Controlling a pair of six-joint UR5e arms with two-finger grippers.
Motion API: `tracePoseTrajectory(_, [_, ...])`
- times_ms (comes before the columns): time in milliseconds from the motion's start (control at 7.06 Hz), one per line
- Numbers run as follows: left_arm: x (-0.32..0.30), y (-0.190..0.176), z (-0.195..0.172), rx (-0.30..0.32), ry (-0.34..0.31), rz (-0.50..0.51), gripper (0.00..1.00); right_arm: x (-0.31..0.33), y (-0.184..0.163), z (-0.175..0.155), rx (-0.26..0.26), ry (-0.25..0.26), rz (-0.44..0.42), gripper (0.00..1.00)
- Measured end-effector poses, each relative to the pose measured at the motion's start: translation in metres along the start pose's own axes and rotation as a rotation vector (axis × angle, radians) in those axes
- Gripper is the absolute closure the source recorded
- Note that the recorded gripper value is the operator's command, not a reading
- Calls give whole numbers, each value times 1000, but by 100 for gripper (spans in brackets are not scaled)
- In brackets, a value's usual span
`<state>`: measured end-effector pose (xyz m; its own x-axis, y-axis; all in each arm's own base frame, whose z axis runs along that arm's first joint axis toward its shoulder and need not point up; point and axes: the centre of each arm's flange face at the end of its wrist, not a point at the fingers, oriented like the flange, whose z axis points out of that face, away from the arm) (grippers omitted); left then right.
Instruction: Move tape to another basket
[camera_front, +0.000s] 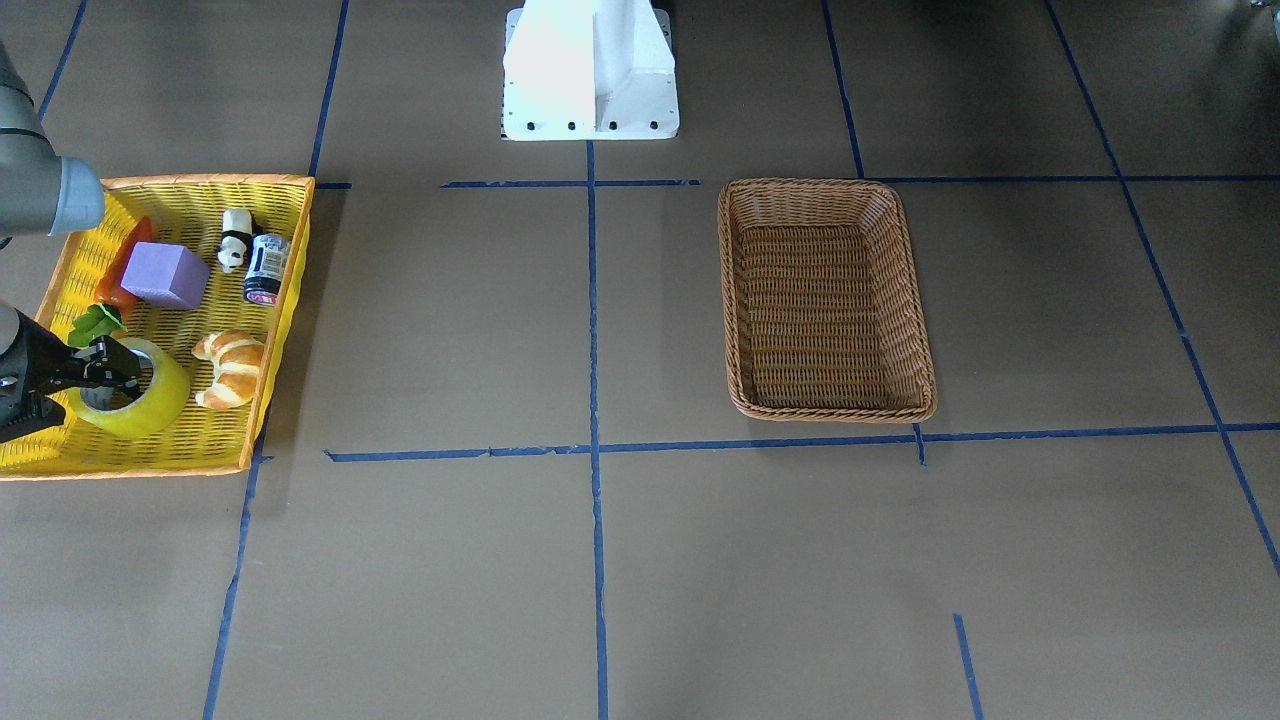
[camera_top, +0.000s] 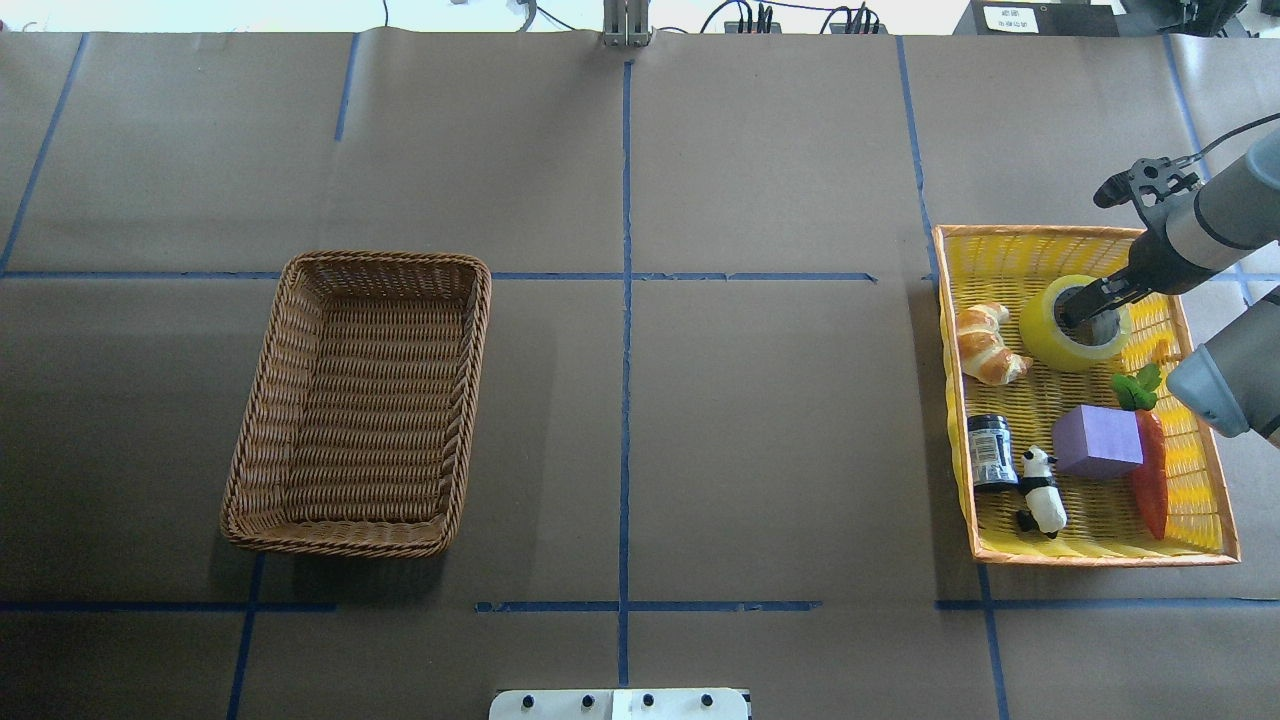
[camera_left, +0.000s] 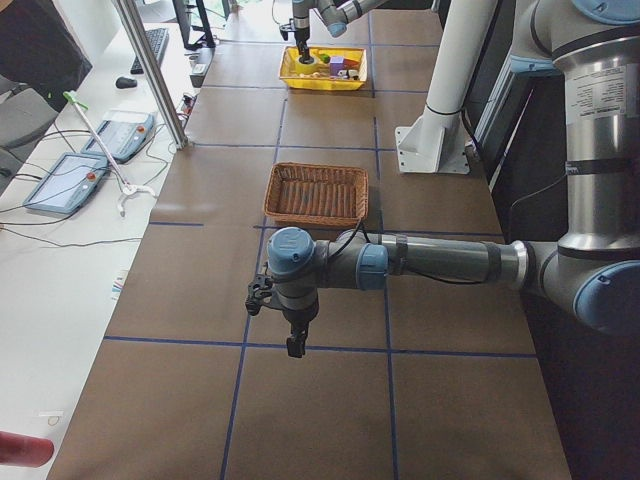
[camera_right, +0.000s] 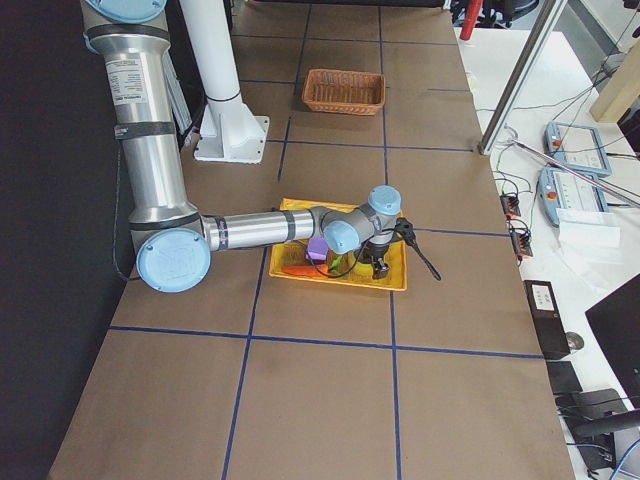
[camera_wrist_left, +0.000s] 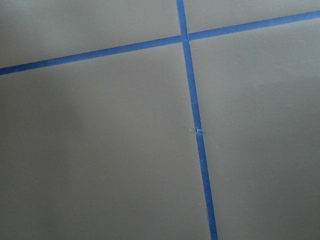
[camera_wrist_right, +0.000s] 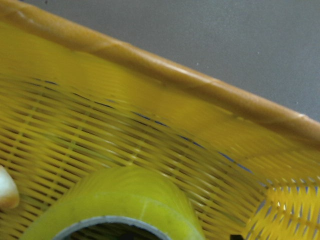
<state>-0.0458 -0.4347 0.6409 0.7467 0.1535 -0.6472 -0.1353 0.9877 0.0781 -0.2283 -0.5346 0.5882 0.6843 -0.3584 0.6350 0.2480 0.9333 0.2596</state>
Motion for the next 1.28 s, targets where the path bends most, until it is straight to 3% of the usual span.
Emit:
tracePoseTrajectory(283, [0, 0, 0, -1, 2, 0, 0, 3, 2, -3, 5, -1, 3, 100])
tracePoseTrajectory(567, [1, 0, 0, 0, 3, 0, 0, 13, -2, -17, 28, -2, 21, 100])
tracePoseTrajectory(992, [5, -5, -5, 15, 3, 11, 0, 21, -19, -64, 102, -37, 78, 100])
tracePoseTrajectory(1276, [24, -32, -31, 121, -7, 101, 0, -7, -46, -93, 170, -80, 187, 100])
